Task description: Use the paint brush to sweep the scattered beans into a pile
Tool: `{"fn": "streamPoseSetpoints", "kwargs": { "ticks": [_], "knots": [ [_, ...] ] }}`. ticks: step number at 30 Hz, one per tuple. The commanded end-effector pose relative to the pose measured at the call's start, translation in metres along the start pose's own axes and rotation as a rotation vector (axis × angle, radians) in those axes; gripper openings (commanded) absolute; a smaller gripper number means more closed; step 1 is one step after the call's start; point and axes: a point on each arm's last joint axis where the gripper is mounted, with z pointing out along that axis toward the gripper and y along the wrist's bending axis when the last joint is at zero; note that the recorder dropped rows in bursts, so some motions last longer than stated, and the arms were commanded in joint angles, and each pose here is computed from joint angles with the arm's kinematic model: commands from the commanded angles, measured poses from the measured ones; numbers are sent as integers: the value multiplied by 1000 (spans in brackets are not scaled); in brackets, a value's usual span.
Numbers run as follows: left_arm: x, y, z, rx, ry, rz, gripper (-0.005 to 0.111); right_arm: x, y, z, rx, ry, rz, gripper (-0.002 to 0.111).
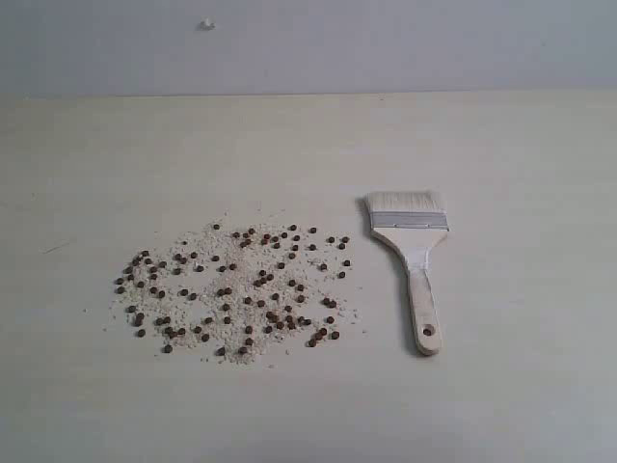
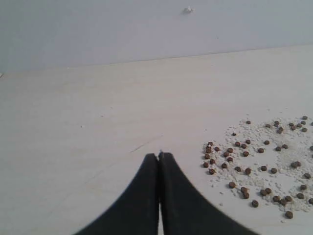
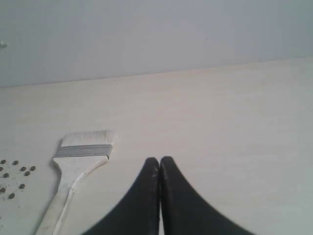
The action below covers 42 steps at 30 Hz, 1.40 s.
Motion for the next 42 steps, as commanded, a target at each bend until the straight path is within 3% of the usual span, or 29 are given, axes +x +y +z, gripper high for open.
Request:
{"fn": "streamPoseSetpoints", "kwargs": {
  "ticks": [1, 22, 25, 27, 30, 33, 42],
  "knots": [
    [0, -1, -1, 11, -4, -2, 0, 0, 0, 0, 2, -19, -8, 0],
    [0, -2, -1, 34, -4, 4, 0, -7, 0, 0, -6, -90, -4, 0],
    [0, -2, -1, 34, -4, 4, 0, -14, 1, -1, -7, -173, -33, 0],
    [0, -2, -1, 34, -4, 4, 0, -23, 2, -3, -31, -271, 63, 0],
    [0, -2, -1, 34, -4, 4, 0, -37, 1, -8, -97, -427, 406, 0],
    [0, -2, -1, 34, -4, 4, 0, -46, -3, -14, -137, -547, 617, 0],
    [0, -3, -1, 56, -5, 9, 0, -67, -11, -31, -163, -858, 662, 0]
  ]
}}
